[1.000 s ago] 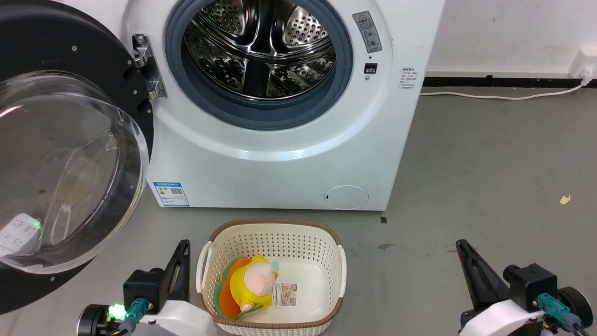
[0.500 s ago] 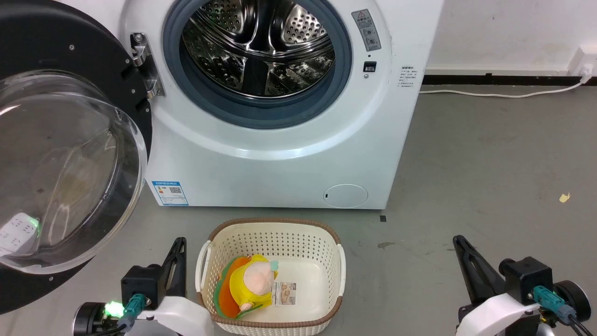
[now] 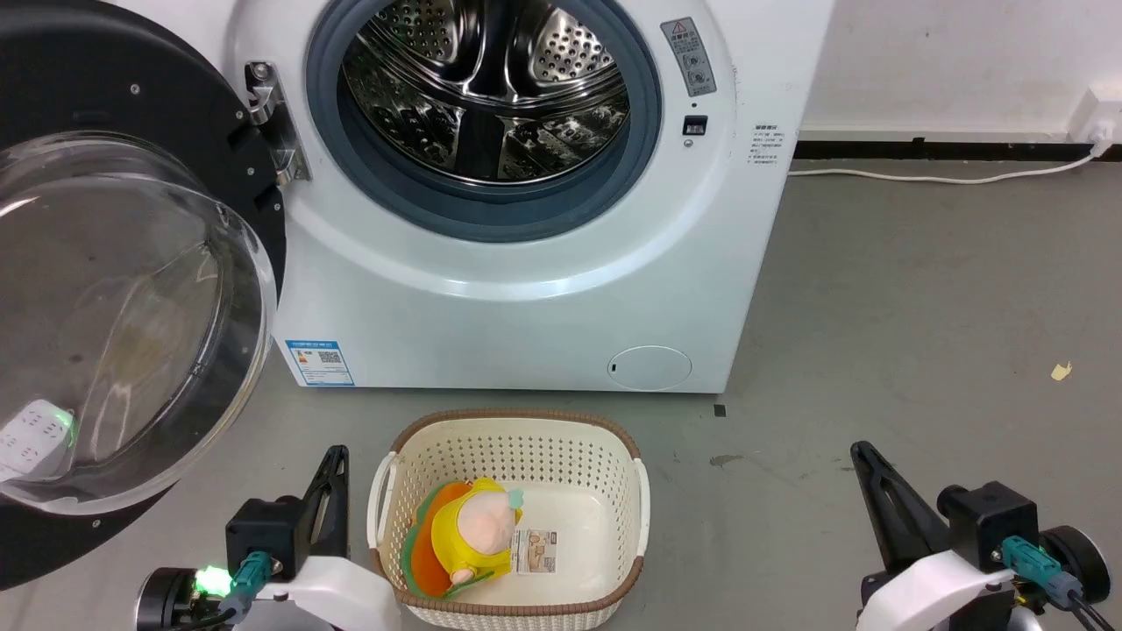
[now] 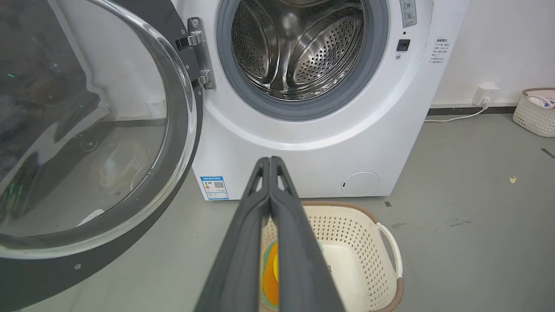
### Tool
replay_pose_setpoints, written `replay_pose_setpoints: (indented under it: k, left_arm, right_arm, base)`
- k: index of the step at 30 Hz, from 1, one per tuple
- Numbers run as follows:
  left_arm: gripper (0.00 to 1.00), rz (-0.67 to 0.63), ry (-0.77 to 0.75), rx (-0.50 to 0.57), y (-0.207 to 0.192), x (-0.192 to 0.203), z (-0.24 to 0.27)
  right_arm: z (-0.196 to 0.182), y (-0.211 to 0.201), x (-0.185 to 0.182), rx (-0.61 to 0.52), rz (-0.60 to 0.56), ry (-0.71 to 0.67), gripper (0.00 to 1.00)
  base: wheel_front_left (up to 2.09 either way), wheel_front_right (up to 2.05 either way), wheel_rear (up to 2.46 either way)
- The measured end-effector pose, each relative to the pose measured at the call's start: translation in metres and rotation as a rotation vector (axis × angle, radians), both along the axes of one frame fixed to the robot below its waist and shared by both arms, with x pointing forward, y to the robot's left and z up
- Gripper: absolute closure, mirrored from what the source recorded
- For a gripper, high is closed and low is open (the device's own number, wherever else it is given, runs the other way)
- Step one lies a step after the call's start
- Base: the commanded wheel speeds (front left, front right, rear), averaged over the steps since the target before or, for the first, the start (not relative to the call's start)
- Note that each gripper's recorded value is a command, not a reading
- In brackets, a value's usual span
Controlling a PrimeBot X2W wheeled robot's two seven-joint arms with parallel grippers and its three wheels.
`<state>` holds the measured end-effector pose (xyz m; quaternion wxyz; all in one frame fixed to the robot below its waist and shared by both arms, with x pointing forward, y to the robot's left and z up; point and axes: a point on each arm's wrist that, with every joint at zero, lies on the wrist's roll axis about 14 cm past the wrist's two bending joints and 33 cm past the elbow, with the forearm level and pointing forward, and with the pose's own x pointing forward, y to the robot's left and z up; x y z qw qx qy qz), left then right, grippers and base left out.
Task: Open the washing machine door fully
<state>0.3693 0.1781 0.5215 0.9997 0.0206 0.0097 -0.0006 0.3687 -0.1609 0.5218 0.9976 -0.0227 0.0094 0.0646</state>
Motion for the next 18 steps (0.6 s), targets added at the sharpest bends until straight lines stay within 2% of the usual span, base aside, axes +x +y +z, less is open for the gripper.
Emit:
replay_pose_setpoints:
  k: [18]
  left_arm:
    - [1.00,0.000,0.000,0.000,-0.0002,0.0000,0.0001]
  right_arm:
    - [0.0000,0.0000,0.0000,0.000,0.000,0.000,1.00]
  base:
    - [0.00,0.00,0.00]
